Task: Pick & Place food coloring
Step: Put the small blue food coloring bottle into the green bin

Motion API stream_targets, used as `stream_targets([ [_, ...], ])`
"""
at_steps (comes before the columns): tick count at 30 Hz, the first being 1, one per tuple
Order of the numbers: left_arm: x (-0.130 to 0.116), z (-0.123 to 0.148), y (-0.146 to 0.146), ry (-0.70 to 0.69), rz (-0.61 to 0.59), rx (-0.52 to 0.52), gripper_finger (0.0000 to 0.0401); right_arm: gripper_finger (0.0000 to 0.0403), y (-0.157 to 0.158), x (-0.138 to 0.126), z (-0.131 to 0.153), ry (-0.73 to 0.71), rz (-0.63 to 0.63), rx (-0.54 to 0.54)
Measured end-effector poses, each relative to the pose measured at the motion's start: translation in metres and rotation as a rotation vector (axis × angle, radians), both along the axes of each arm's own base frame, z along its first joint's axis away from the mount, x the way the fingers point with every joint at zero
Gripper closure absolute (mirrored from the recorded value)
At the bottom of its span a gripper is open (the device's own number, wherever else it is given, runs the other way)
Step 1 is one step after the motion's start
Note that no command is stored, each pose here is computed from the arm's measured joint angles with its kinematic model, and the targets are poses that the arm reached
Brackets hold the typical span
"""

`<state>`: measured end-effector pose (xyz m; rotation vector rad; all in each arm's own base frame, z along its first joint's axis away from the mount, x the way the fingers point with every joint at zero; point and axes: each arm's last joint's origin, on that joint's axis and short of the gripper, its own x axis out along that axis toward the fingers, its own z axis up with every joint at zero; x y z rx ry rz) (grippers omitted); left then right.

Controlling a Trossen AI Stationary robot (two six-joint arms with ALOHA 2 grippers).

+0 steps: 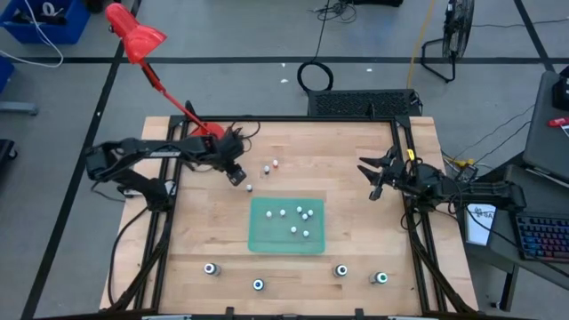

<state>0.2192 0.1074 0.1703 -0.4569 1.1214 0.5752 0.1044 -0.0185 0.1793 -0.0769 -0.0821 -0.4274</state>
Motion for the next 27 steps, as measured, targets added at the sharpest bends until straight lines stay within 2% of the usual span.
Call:
stream_targets([
  [8,0.013,-0.011,0.005,0.037,-0.038,-0.053,0.0222,0.0298,0.0,0.0,0.0,0.0,0.0,0.0],
  [27,0.012,-0.014,0.004,0.064,-0.038,-0.075,0.0231,0.0298,0.0,0.0,0.0,0.001,0.0,0.0],
])
